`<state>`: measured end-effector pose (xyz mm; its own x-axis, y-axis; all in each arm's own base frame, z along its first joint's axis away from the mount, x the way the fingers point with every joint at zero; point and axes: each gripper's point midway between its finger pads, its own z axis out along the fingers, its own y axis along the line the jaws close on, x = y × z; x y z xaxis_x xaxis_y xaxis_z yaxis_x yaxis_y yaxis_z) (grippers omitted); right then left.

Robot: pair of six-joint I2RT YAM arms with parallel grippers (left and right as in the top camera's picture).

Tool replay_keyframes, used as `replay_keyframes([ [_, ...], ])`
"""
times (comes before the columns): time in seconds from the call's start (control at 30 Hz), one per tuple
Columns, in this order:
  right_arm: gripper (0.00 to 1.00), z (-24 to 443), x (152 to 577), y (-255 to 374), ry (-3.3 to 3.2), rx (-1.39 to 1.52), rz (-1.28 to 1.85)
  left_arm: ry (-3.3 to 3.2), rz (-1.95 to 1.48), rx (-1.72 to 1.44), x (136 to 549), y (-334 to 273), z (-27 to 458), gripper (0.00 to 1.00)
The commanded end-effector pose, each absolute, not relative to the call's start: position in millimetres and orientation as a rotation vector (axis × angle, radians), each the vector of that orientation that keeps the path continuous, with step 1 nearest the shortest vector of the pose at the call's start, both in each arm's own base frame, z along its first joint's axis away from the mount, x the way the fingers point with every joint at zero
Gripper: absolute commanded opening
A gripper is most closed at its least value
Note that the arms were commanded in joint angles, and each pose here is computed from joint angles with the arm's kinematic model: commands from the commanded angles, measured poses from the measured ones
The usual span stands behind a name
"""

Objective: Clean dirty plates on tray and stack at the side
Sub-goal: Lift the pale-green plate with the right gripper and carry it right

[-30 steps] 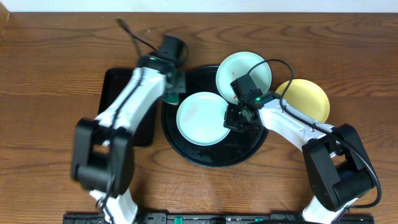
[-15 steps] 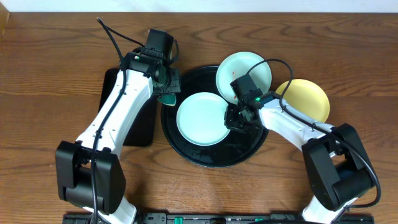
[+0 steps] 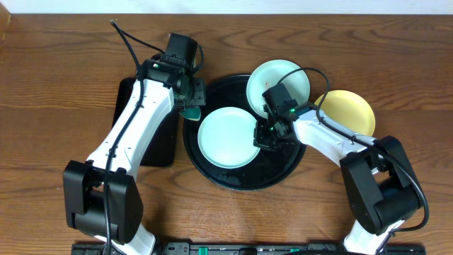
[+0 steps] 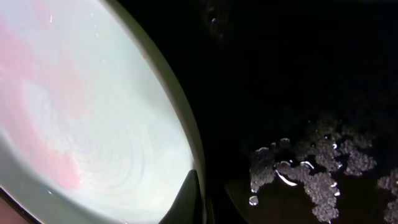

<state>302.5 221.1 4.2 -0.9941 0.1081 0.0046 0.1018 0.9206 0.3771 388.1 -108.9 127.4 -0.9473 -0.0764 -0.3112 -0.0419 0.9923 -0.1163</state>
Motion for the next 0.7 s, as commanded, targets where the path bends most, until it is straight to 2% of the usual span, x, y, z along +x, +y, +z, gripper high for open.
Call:
replay_keyframes([
  [0.0, 0.01, 35.7, 308.2, 231.0, 2.984, -0.027, 0.608, 2.809, -0.161, -0.089, 390.4, -108.2, 130.3, 0.08],
  [0.4, 0.01, 141.9, 331.7, 170.4, 2.591, -0.040, -0.048, 2.809, -0.162, -0.090, 390.5, -108.3, 130.4, 0.08],
  [0.67, 0.01, 181.2, 335.0, 151.3, 2.335, -0.050, -0.393, 2.809, -0.162, -0.090, 390.4, -108.3, 130.3, 0.08],
])
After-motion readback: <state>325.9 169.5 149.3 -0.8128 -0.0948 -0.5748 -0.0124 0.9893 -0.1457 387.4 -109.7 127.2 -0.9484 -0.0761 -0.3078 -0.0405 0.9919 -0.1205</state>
